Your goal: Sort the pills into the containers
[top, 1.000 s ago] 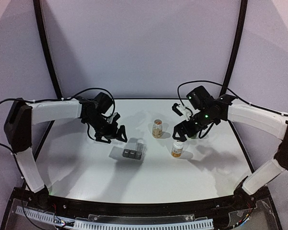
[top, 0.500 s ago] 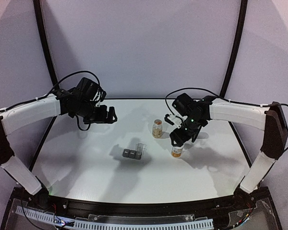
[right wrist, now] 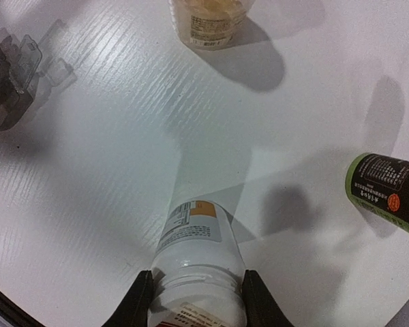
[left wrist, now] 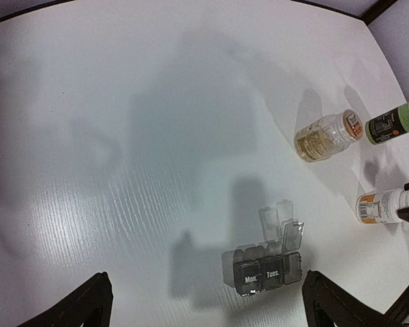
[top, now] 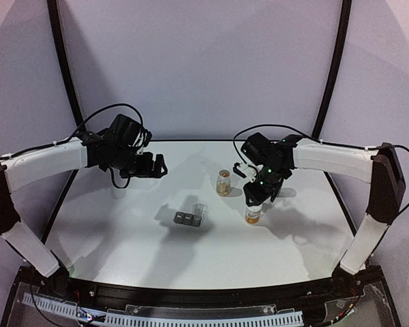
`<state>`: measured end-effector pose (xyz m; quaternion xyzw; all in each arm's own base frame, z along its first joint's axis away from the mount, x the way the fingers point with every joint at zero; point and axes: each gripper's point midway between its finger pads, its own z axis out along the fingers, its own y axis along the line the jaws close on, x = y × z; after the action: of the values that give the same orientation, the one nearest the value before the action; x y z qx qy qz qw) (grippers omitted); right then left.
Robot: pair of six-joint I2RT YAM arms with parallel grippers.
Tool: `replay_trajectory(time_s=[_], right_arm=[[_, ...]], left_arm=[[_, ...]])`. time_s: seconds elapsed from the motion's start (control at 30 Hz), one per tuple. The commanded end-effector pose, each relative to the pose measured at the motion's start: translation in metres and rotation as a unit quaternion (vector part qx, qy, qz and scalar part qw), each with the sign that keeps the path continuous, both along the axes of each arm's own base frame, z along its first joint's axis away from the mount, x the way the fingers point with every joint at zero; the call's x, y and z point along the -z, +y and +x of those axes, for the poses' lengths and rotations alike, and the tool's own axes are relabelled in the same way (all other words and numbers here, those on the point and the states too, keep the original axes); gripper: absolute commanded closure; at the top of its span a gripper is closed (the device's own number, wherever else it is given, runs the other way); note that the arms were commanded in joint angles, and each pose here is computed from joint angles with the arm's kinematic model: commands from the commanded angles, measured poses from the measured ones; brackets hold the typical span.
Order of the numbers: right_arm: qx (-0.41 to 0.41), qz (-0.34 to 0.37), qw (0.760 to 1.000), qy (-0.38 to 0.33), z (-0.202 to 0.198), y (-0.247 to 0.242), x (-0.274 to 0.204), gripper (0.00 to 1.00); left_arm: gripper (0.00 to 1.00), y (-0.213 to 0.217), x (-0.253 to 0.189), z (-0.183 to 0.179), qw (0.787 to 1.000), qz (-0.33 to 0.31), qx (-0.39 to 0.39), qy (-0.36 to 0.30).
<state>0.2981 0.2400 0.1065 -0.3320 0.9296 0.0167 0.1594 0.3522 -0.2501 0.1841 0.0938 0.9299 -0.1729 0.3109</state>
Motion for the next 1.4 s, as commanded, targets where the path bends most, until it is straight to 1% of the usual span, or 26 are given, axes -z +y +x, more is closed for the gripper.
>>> replay_trajectory(time_s=[0.0,0.1,0.2,0.27,0.33,0.4,0.5,0.63,0.67,0.83,0.97,1.1,1.17,1.27,1.37], right_arm=[[0.035,0.001,0.999,0.001,-0.002,-0.001,-0.014,0.92],[0.062,0.019,0.998,-0.002,0.0,0.0,-0.03,0.94],[0.094,0.079,0.992,0.001,0.007,0.009,-0.059,0.95],[0.119,0.138,0.983,0.02,0.01,0.017,-0.081,0.99],[0.139,0.191,0.97,0.05,0.014,0.021,-0.1,1.0],[0.149,0.228,0.959,0.074,0.017,0.024,-0.114,1.0],[0.125,0.274,0.948,0.101,0.011,0.04,-0.132,1.0],[0.101,0.309,0.935,0.138,0.002,0.056,-0.145,1.0],[0.099,0.315,0.933,0.145,0.001,0.059,-0.148,1.0],[0.09,0.338,0.923,0.161,0.0,0.068,-0.155,1.0],[0.076,0.352,0.916,0.179,-0.004,0.075,-0.158,1.0],[0.074,0.359,0.913,0.18,-0.001,0.078,-0.159,1.0],[0.066,0.369,0.909,0.183,-0.001,0.082,-0.162,1.0],[0.057,0.379,0.903,0.193,-0.003,0.087,-0.165,1.0],[0.057,0.38,0.903,0.192,-0.003,0.088,-0.165,1.0]], left_arm=[[0.01,-0.014,-0.017,-0.004,0.997,-0.044,0.042,-0.038],[0.01,-0.036,-0.029,-0.01,0.989,-0.095,0.098,-0.059],[0.01,-0.065,-0.049,-0.017,0.969,-0.149,0.166,-0.101],[0.01,-0.084,-0.057,-0.025,0.956,-0.157,0.216,-0.123],[0.01,-0.102,-0.067,-0.033,0.943,-0.158,0.256,-0.144],[0.01,-0.121,-0.067,-0.044,0.929,-0.152,0.298,-0.157],[0.01,-0.143,-0.07,-0.055,0.912,-0.156,0.346,-0.157],[0.01,-0.164,-0.076,-0.061,0.889,-0.179,0.391,-0.154],[0.01,-0.17,-0.063,-0.063,0.89,-0.17,0.401,-0.135],[0.01,-0.188,-0.051,-0.067,0.881,-0.152,0.43,-0.124],[0.01,-0.195,-0.046,-0.073,0.872,-0.165,0.448,-0.11],[0.01,-0.2,-0.047,-0.081,0.856,-0.175,0.475,-0.104],[0.01,-0.202,-0.047,-0.083,0.852,-0.179,0.481,-0.099],[0.02,-0.201,-0.04,-0.082,0.854,-0.17,0.483,-0.091],[0.04,-0.202,-0.038,-0.083,0.853,-0.169,0.486,-0.085]])
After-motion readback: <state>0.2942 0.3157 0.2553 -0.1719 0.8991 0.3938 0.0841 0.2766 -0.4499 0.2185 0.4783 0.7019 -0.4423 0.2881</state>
